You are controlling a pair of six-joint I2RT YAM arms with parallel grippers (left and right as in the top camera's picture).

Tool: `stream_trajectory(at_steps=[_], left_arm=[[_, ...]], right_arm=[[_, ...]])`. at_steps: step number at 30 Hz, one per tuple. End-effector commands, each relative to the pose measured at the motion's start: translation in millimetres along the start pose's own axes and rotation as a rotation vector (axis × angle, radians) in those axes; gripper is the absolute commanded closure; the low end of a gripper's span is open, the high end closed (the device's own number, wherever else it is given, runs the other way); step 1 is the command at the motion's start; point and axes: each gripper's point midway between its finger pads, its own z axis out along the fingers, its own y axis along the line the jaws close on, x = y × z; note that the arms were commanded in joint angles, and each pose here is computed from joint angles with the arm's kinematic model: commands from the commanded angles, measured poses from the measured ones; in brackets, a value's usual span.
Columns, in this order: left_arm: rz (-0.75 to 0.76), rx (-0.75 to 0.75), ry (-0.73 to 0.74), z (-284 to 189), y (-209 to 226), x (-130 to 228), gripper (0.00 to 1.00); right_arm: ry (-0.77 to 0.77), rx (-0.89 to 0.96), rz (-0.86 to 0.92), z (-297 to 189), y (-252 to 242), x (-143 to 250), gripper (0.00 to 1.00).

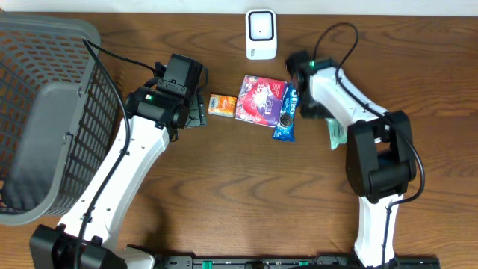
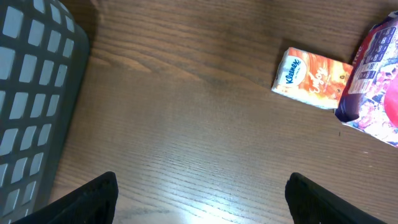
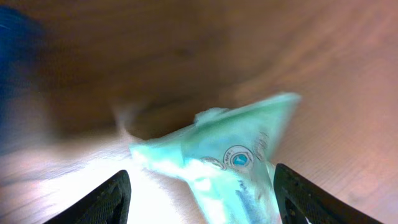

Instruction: Scan the item barcode

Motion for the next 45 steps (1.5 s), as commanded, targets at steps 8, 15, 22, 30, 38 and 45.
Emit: stream_trajectory(at_steps=[8,15,22,30,38,45], left_arm=[[-0.010,-0.019,-0.007,0,3,-3,0.14],[-0.010,-0.019,-0.007,0,3,-3,0.14],[-0.010,-0.019,-0.007,0,3,-3,0.14],[-0.010,-0.019,-0.007,0,3,-3,0.14],[-0.010,-0.019,-0.007,0,3,-3,0.14],[-0.010,-0.019,-0.007,0,3,-3,0.14]], right_arm=[[0.063,-0.355,-0.113,-71,-3,-38,0.30],[0.204,-0.303,-0.223,-54,-9,3,0.28],[0.206,-0.264,-0.074,-19,14,16,0.28],[0.112,-0.126,0.001,26,10,19,0.29],[0.026,-0.092,-0.010,54,13,17,0.32],[0.040,-0.084,-0.029,63,8,25,0.36]])
